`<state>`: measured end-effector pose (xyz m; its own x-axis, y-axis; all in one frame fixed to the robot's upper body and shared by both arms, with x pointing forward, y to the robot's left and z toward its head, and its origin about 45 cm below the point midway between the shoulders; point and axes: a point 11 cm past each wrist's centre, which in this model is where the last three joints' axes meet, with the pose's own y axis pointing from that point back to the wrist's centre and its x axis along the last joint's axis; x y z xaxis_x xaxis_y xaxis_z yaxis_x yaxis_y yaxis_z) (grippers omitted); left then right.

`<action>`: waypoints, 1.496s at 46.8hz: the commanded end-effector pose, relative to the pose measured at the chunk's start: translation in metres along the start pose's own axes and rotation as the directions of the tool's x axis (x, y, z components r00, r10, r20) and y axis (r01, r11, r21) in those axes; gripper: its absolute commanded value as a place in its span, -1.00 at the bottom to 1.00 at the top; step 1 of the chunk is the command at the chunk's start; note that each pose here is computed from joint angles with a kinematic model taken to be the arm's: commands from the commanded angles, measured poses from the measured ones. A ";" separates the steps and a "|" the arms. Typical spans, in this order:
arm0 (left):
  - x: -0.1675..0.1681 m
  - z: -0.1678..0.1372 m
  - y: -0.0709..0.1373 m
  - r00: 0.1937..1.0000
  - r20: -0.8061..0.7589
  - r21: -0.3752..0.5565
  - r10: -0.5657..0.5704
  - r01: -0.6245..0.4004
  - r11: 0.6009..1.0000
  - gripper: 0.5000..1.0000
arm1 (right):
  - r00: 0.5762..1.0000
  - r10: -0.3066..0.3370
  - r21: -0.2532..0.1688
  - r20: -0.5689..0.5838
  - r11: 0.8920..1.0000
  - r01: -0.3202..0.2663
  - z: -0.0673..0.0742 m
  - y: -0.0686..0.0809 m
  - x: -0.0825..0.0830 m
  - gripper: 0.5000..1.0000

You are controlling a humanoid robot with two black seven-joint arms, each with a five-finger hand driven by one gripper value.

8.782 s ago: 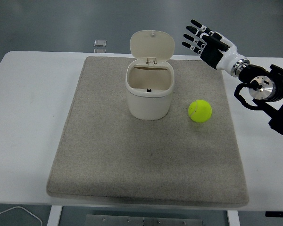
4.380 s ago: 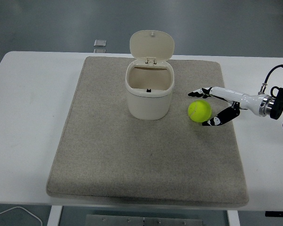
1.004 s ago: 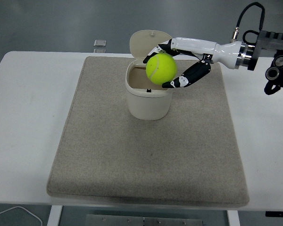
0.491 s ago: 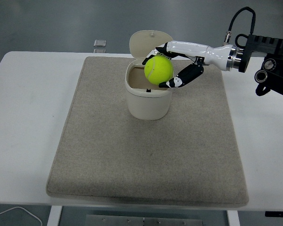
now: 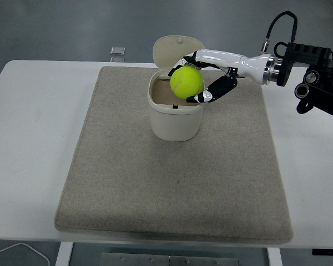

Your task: Pick up the tennis ball and place it in the box.

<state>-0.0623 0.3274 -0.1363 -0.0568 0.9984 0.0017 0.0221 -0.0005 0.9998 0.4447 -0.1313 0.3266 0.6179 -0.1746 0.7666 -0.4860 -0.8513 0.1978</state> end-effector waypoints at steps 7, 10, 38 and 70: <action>0.000 0.000 0.000 1.000 0.000 0.000 0.000 0.000 1.000 0.99 | 1.000 -0.007 0.008 0.002 1.000 0.007 -0.003 -0.004 -0.003 0.44; 0.000 0.000 0.000 1.000 0.000 0.000 0.000 0.000 1.000 0.99 | 1.000 -0.007 0.008 0.002 1.000 0.007 -0.003 -0.004 -0.003 0.44; 0.000 0.000 0.000 1.000 0.000 0.000 0.000 0.000 1.000 0.99 | 0.979 -0.075 -0.003 0.188 0.997 0.077 0.001 0.027 0.018 0.44; 0.000 0.000 0.000 1.000 0.000 0.000 0.000 0.000 1.000 0.99 | 0.858 0.112 -0.117 0.501 0.991 -0.062 0.051 0.102 0.046 0.58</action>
<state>-0.0622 0.3274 -0.1363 -0.0568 0.9984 0.0018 0.0219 -0.0005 0.9998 0.4500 -0.2432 0.3474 0.8017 -0.4476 0.3961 -0.5617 -0.7908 0.2434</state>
